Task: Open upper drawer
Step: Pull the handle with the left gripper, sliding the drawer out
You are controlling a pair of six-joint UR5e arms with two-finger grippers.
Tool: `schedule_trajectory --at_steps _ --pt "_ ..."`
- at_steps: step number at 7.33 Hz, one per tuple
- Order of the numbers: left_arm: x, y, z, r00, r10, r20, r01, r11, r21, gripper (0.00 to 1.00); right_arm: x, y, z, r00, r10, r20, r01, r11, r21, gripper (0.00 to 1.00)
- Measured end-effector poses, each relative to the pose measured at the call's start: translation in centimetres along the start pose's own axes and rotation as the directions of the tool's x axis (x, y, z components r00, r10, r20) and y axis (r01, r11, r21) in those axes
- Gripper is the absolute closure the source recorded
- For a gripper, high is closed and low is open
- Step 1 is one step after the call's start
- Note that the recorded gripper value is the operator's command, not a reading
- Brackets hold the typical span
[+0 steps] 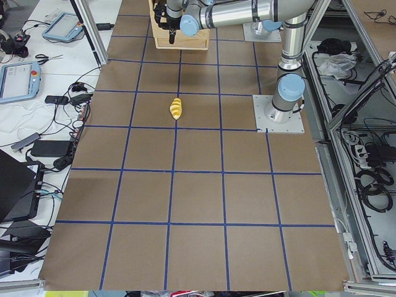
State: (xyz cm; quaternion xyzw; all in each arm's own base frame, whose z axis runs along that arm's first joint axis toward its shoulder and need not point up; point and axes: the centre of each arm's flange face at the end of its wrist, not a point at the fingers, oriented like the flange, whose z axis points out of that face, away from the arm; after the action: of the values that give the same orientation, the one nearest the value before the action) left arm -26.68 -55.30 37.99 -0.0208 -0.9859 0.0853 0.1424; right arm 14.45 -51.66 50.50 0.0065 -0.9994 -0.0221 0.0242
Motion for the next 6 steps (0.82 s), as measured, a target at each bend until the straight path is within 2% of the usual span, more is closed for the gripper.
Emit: schedule_trajectory --at_steps 6 --pt "-3.4 0.3 -0.9 0.999 0.039 0.017 -0.039 0.999 0.006 0.00 0.0 0.0 0.0 1.000 -0.001 0.000 0.001 1.000 0.000 0.00"
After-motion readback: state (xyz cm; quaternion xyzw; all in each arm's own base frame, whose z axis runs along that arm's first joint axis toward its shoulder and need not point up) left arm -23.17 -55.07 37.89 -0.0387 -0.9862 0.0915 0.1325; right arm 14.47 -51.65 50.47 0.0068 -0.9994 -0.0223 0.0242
